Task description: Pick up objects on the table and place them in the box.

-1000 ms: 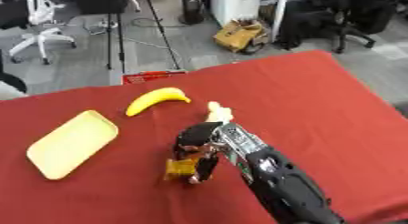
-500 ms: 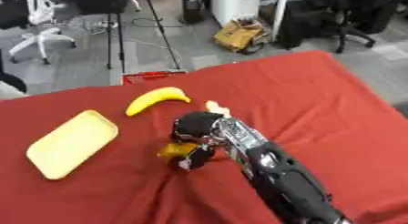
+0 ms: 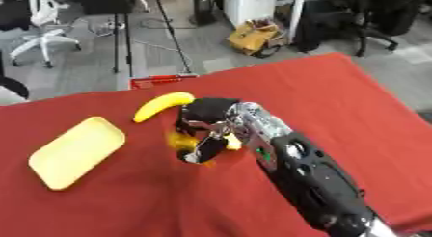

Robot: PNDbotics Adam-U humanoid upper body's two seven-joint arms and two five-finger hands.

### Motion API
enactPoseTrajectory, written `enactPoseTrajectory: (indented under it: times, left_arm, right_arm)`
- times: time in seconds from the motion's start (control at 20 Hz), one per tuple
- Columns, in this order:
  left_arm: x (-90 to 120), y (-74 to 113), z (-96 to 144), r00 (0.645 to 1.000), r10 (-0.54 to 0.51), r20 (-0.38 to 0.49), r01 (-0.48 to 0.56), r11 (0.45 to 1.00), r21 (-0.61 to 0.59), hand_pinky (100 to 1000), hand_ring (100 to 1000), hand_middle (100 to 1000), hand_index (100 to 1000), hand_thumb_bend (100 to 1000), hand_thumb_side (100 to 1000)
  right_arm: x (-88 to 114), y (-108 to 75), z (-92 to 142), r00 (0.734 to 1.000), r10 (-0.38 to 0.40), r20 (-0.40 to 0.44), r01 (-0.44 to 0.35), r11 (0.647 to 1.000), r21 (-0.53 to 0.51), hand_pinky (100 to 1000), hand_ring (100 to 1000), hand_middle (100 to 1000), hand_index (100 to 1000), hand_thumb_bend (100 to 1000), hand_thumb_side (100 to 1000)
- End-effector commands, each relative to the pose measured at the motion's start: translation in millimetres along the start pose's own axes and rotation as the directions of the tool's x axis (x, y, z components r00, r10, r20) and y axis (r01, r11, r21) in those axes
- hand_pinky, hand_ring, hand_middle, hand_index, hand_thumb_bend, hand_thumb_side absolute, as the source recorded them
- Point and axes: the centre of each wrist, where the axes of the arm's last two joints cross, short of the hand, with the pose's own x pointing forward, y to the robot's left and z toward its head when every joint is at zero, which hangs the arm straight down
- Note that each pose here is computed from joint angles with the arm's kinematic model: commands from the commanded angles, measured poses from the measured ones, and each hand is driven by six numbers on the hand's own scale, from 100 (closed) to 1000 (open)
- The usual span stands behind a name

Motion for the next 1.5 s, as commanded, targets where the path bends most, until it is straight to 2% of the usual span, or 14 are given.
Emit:
enactPoseTrajectory:
  times: [0.05,0.35,0.55,0.85,1.1,1.3,1.5]
  left_arm:
    - [6,3.0,-4,1.000,-0.010,0.027,0.010,1.000,0.000,627,619,765,835,632,1000]
    - [6,0.2,-4,1.000,-0.001,0.027,0.001,1.000,-0.012,628,619,766,835,631,1000]
    - [8,-3.6,-6,0.999,0.013,0.039,-0.012,1.000,-0.024,628,619,766,835,631,1000]
    - [15,-16.0,-10,0.996,0.060,0.066,-0.056,0.996,-0.062,628,620,766,835,631,1000]
    - [24,-32.4,-14,0.987,0.127,0.098,-0.117,0.987,-0.106,626,618,765,834,631,1000]
    - [33,-47.5,-17,0.972,0.196,0.130,-0.178,0.974,-0.138,620,610,757,830,628,989]
    - [47,-53.9,-20,0.955,0.227,0.190,-0.208,0.971,-0.116,623,612,753,829,623,967]
  right_arm:
    - [1,-17.8,4,1.000,0.020,0.011,-0.019,1.000,-0.025,684,576,427,574,308,422]
    - [6,-26.9,-2,1.000,0.006,0.020,-0.004,0.996,-0.084,657,537,385,531,279,380]
    - [1,-39.1,-2,1.000,0.003,0.000,-0.003,0.988,-0.153,641,511,361,505,245,346]
    - [-13,-53.5,7,0.999,0.008,-0.050,-0.019,0.976,-0.216,637,506,359,506,266,349]
    - [-25,-61.5,10,0.995,-0.026,-0.101,-0.002,0.961,-0.276,627,497,352,503,308,354]
    - [-34,-66.1,15,0.988,-0.065,-0.140,0.012,0.937,-0.350,618,493,345,499,328,360]
    - [-39,-72.9,19,0.978,-0.113,-0.178,0.018,0.886,-0.464,605,482,337,492,357,367]
